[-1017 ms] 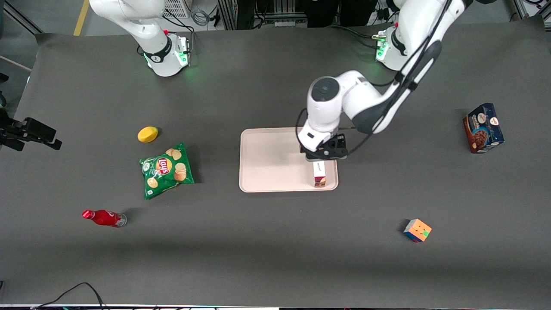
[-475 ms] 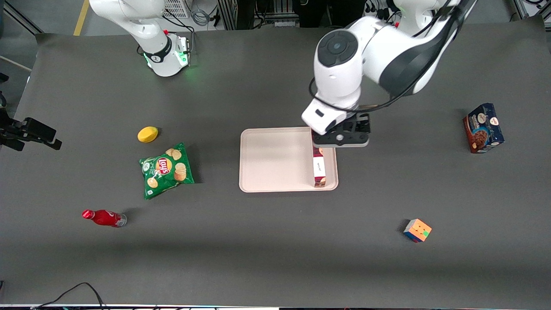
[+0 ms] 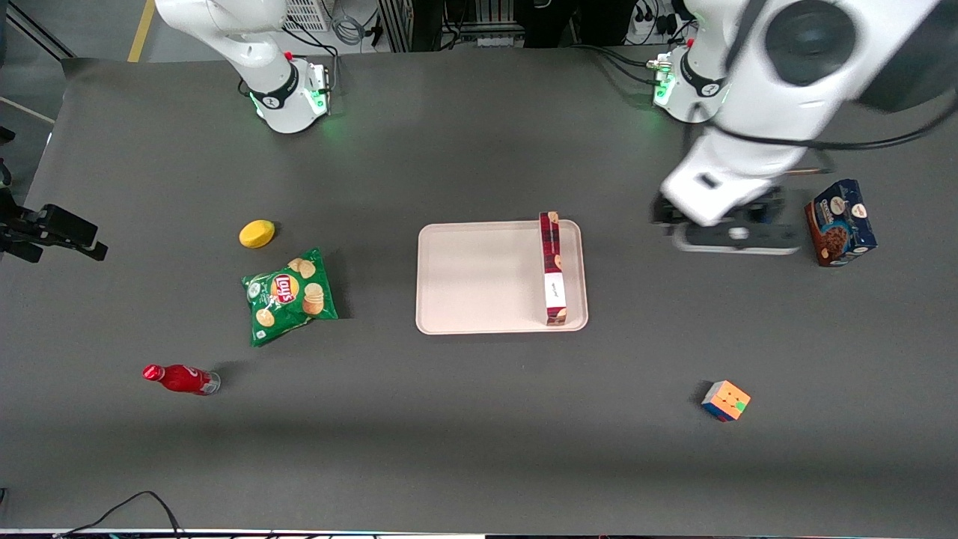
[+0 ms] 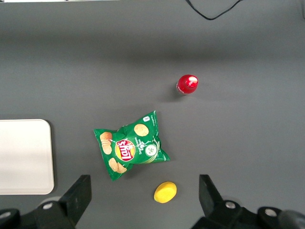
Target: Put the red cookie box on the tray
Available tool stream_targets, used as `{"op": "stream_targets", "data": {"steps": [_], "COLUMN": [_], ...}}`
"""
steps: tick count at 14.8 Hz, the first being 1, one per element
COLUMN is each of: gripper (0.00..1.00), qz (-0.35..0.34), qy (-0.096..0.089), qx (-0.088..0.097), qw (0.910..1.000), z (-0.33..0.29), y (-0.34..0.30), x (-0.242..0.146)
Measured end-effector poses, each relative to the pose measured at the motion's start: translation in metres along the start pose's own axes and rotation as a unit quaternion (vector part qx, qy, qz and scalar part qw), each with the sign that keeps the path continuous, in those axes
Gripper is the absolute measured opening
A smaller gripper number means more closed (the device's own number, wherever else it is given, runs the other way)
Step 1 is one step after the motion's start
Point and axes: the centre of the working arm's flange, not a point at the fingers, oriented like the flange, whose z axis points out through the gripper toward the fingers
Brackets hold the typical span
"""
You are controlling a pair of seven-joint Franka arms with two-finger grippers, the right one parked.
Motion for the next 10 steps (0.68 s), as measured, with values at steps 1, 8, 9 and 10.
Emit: {"op": "stream_targets", "data": {"steps": [1,8,9,10], "gripper": [1.00,1.00,1.00,1.00], "qz": [-0.007,-0.035,-0.038,-0.039], "qy": [-0.002,-0.001,-0.001,-0.002], "qx": [0.004,-0.047,-0.052,-0.055], "qw": [1.0000,0.9983,0.9979,0.9977], "z": [-0.001,0.047,0.061,0.071], "y": [-0.023,-0.149,-0.154,-0.154], "x": [-0.003,-0.008,-0.009,-0.010]}}
